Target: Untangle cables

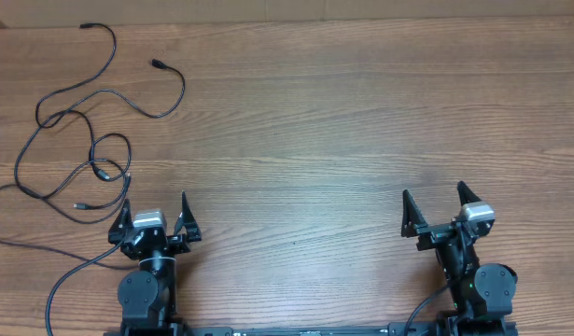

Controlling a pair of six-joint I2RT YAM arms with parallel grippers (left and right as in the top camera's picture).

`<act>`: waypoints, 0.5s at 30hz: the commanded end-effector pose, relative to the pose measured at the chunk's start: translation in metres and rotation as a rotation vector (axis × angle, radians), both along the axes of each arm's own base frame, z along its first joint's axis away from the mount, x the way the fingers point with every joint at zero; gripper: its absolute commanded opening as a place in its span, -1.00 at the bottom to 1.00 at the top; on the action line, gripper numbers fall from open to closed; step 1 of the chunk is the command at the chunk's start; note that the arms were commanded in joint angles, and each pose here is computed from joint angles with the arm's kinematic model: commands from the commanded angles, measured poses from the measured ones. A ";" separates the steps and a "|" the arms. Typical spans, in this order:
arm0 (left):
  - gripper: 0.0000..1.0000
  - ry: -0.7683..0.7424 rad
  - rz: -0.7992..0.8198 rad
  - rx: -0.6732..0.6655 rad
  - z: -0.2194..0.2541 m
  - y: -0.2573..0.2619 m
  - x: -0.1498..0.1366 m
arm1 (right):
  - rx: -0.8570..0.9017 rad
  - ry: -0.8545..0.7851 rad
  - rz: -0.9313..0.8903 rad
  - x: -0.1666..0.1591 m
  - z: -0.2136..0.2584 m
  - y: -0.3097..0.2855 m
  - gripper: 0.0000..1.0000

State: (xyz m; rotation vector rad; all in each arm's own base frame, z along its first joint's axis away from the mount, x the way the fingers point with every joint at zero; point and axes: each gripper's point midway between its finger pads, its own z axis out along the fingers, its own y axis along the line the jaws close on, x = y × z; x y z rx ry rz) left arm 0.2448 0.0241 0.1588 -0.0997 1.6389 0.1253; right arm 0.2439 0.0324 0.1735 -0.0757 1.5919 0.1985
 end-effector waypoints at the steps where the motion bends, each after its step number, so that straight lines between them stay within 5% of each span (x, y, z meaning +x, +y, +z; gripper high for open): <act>1: 0.99 -0.002 -0.002 0.019 0.000 0.000 0.000 | 0.002 0.000 -0.020 0.001 -0.003 -0.003 1.00; 15: 0.99 -0.002 -0.002 0.019 0.000 0.000 0.000 | 0.002 0.001 -0.030 0.001 -0.003 -0.005 1.00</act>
